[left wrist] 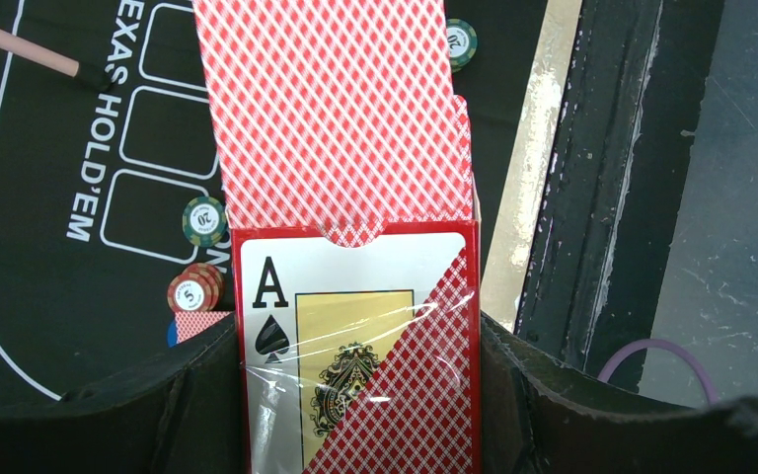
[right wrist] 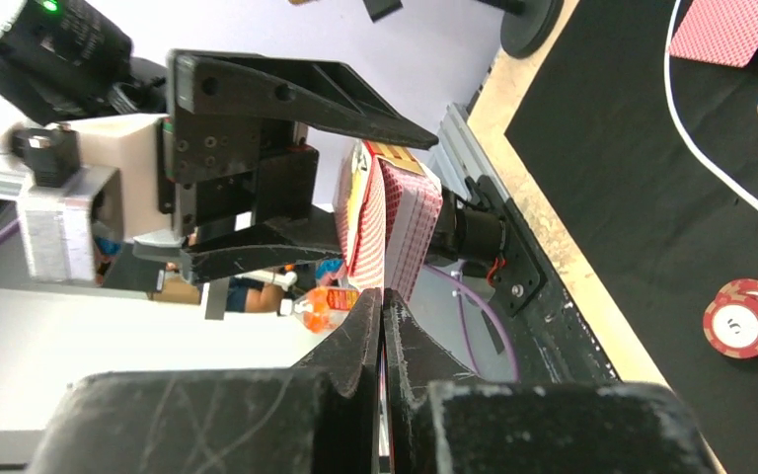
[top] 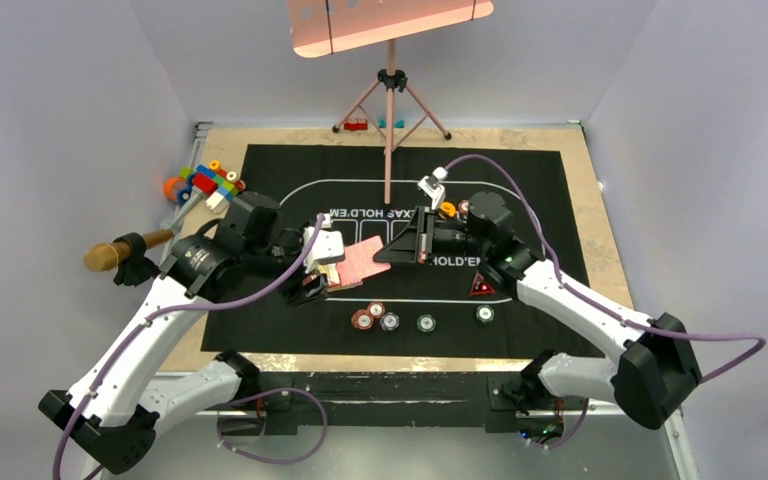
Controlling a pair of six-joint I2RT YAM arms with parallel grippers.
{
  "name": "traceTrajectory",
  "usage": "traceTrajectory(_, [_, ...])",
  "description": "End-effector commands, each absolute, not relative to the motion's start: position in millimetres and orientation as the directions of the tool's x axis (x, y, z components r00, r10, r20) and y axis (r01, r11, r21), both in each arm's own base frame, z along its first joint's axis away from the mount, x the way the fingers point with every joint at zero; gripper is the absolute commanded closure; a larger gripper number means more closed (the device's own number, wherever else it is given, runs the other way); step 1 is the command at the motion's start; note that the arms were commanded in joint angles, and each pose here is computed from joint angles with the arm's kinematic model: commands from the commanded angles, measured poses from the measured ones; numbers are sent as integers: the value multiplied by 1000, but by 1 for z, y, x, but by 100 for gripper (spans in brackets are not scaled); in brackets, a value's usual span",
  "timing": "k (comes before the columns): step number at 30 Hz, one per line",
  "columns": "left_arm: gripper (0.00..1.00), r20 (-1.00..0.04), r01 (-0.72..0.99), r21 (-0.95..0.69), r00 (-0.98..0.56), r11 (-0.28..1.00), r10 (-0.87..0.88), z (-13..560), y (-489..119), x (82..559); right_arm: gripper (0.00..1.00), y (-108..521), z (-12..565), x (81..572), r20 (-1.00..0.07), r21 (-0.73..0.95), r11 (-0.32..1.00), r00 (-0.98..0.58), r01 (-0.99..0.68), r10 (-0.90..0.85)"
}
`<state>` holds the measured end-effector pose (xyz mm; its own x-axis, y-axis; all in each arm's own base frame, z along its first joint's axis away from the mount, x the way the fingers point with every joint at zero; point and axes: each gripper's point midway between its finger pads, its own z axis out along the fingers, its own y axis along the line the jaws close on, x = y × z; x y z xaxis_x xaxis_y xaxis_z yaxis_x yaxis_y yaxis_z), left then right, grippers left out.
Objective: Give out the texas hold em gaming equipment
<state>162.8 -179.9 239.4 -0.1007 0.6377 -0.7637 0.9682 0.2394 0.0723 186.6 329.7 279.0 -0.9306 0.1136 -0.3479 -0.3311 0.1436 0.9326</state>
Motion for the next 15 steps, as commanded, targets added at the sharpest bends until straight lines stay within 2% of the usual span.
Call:
traceTrajectory(1, [100,-810,966,123,-36,229,585,264,-187,166,100,313,303,188,-370,927,114,-917,-356,150])
traceTrajectory(9, [100,-807,965,128,-32,228,590,262,-186,165,100,275,303,229,-389,917,199,-888,-347,246])
traceTrajectory(15, [100,-807,965,127,-35,230,590,262,-185,164,100,223,264,307,-359,908,358,-845,-218,397])
